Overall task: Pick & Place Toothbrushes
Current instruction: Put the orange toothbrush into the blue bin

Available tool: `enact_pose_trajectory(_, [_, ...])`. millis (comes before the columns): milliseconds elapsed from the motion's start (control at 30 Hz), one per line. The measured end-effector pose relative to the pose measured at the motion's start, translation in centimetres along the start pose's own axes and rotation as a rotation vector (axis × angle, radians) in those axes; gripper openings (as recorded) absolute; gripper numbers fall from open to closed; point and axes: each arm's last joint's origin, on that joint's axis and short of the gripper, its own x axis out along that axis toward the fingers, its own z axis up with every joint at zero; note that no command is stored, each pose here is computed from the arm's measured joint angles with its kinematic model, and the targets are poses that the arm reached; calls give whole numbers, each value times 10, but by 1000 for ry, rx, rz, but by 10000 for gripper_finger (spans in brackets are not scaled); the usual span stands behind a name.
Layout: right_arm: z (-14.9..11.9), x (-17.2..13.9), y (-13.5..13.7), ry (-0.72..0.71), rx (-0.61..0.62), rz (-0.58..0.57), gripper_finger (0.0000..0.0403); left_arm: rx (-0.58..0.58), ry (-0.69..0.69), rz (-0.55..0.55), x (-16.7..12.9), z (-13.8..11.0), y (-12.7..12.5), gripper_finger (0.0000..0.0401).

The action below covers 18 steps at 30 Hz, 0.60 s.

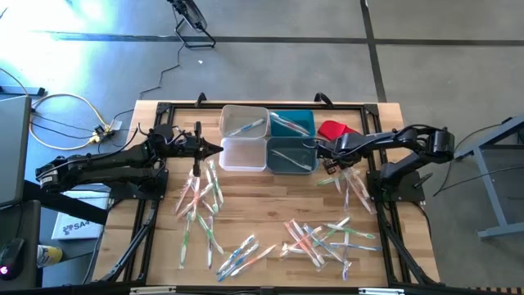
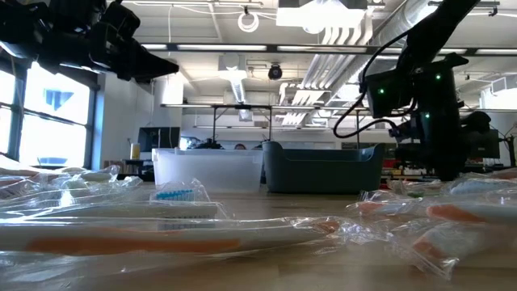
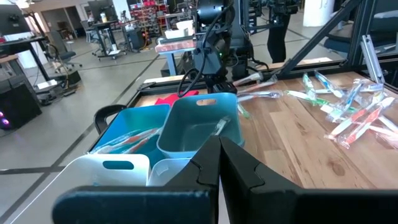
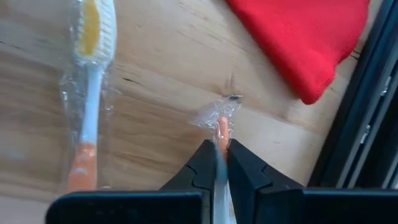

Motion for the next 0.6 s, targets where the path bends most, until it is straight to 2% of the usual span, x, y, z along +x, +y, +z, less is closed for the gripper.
enact_pose_trajectory(233, [5,-10,-2,-20,-13,-50,15,0,0,-1,0,0,0,1])
enact_pose_trajectory(600, [37,-64,3,-192,-60,-57,15,1,-1,-4,0,0,0,1])
